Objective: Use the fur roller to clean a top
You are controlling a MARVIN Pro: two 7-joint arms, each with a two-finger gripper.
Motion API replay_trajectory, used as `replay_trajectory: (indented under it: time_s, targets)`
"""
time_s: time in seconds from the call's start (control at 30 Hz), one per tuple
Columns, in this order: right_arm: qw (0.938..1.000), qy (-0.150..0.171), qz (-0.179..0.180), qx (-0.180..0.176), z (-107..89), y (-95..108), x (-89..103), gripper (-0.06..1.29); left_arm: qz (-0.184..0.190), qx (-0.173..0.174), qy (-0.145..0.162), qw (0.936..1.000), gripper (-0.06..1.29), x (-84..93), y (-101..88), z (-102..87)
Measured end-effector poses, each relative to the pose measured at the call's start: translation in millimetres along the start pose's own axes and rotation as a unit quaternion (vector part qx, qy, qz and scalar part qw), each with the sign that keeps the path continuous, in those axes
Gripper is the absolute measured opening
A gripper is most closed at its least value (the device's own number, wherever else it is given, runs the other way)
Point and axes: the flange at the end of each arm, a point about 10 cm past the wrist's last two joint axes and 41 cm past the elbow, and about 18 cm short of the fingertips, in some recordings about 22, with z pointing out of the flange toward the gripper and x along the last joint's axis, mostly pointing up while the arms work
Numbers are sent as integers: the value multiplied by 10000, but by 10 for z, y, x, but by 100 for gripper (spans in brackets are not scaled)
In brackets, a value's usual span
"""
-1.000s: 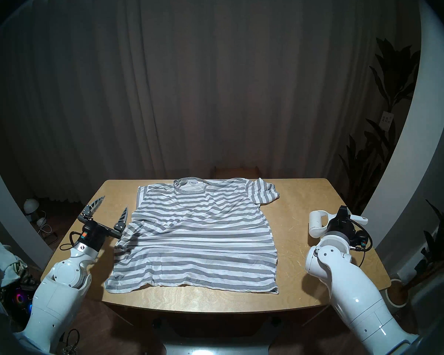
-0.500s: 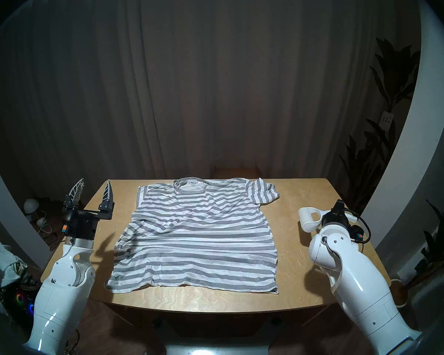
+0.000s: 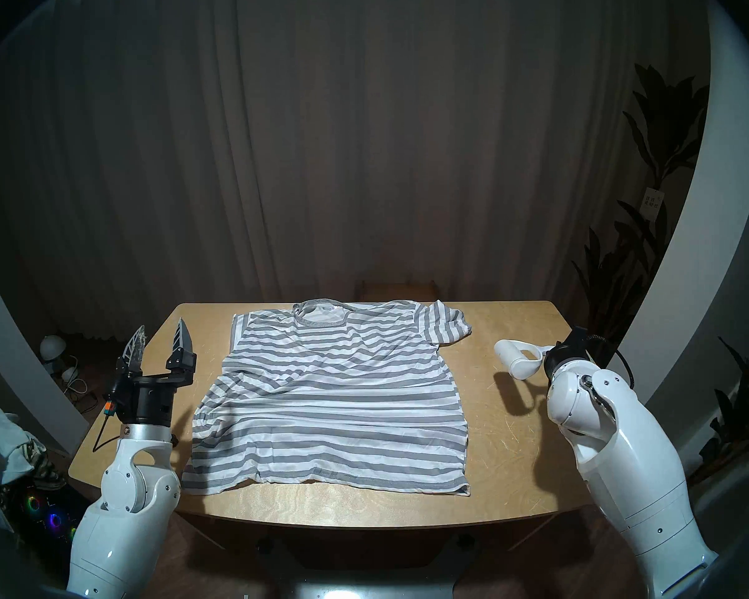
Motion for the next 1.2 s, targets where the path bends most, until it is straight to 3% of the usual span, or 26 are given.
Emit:
replay_trajectory:
  time_s: [0.13, 0.4, 0.77, 0.9, 1.2]
  targets:
    - [9994, -290, 87, -157, 0, 45, 46, 9, -243, 114, -244, 9993, 121, 1, 37, -63]
    - [9969, -778, 74, -57, 39, 91, 142, 8, -603, 208, -730, 9953, 121, 54, 76, -124]
    - [9932, -1122, -313, 33, 331, 470, 348, 8, -841, 107, -1323, 9876, 121, 101, 104, -175]
    - [9903, -1316, -396, 220, 441, 523, 375, 8, -904, 63, -1489, 9847, 121, 122, 120, -185]
    - [9835, -1578, -453, 760, 544, 412, 358, 8, -986, 20, -1691, 9807, 121, 143, 136, -203]
